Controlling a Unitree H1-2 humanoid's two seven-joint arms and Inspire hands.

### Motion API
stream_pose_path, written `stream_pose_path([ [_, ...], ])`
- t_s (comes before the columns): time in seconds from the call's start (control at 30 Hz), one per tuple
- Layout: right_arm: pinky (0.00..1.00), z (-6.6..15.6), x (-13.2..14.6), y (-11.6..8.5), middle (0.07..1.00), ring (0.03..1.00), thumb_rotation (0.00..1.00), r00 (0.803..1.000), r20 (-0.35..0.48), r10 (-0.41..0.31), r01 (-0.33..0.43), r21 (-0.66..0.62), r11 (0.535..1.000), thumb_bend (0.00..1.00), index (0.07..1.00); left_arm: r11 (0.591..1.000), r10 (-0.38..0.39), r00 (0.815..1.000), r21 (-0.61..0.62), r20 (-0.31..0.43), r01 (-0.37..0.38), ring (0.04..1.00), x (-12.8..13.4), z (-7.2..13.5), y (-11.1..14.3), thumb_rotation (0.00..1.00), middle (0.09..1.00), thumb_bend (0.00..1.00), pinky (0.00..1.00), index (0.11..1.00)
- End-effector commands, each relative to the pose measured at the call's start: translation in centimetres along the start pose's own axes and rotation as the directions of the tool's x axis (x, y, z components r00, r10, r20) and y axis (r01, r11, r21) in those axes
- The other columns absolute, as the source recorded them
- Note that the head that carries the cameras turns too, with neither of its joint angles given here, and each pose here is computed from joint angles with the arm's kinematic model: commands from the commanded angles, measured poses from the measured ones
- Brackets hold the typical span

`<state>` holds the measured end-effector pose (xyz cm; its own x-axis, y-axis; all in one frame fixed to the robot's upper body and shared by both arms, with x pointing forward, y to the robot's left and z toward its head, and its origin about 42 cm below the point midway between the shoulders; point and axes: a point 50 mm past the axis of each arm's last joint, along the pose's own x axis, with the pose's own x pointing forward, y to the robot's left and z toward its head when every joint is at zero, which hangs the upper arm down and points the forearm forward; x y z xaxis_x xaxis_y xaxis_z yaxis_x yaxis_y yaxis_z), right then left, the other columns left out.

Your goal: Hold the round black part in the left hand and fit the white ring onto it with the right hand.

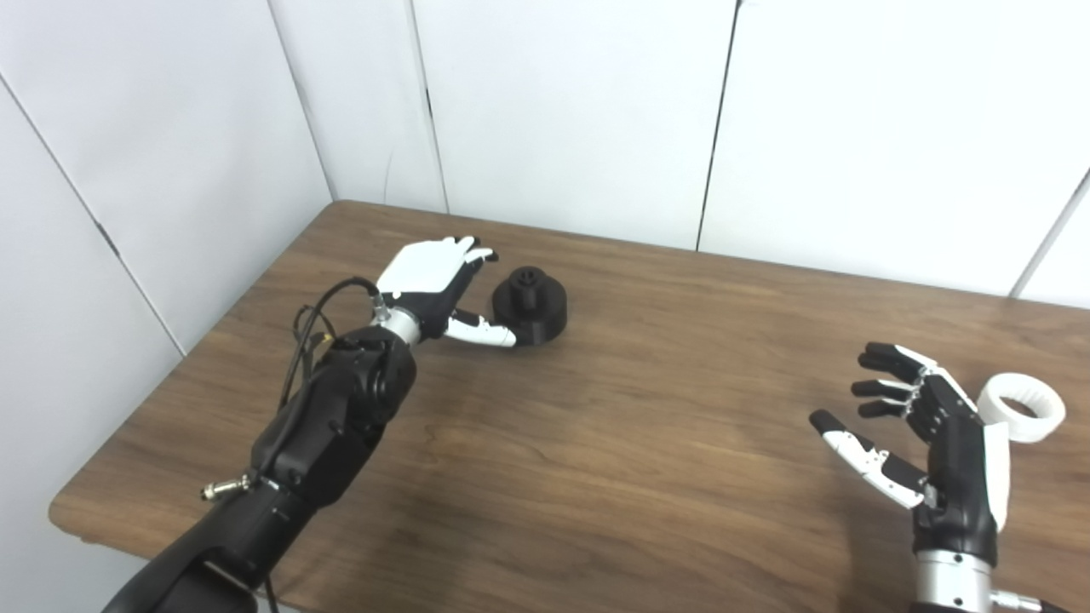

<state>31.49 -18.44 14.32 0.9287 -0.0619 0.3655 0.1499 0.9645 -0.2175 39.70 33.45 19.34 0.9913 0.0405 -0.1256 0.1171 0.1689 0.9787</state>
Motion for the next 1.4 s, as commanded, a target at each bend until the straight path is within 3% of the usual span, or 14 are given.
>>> stream_pose_path([
  [0.0, 0.49, -1.9, -1.1, -1.8, 0.686, 0.582, 0.07, 0.999, -0.041, 0.009, -0.012, -0.075, 0.997, 0.71, 0.689, 0.997, 0.07, 0.998, 0.013, 0.006, -0.07, 1.0, 1.1, 0.4, 2.7, 0.66, 1.0, 1.0, 1.0, 0.902],
  [0.77, 0.48, -1.8, -1.5, -2.5, 0.677, 0.576, 0.08, 0.999, -0.044, 0.004, -0.009, -0.1, 0.995, 0.72, 0.683, 0.998, 0.057, 0.998, 0.016, -0.041, -0.056, 1.0, 3.4, 0.4, 0.2, 0.68, 1.0, 1.0, 1.0, 0.957],
  [1.37, 0.48, -1.5, -1.7, -2.5, 0.674, 0.579, 0.09, 0.999, -0.049, -0.002, -0.003, -0.102, 0.995, 0.72, 0.678, 0.997, 0.064, 0.998, -0.04, -0.013, -0.064, 1.0, 4.3, 1.8, -0.7, 0.68, 1.0, 1.0, 1.0, 0.953],
])
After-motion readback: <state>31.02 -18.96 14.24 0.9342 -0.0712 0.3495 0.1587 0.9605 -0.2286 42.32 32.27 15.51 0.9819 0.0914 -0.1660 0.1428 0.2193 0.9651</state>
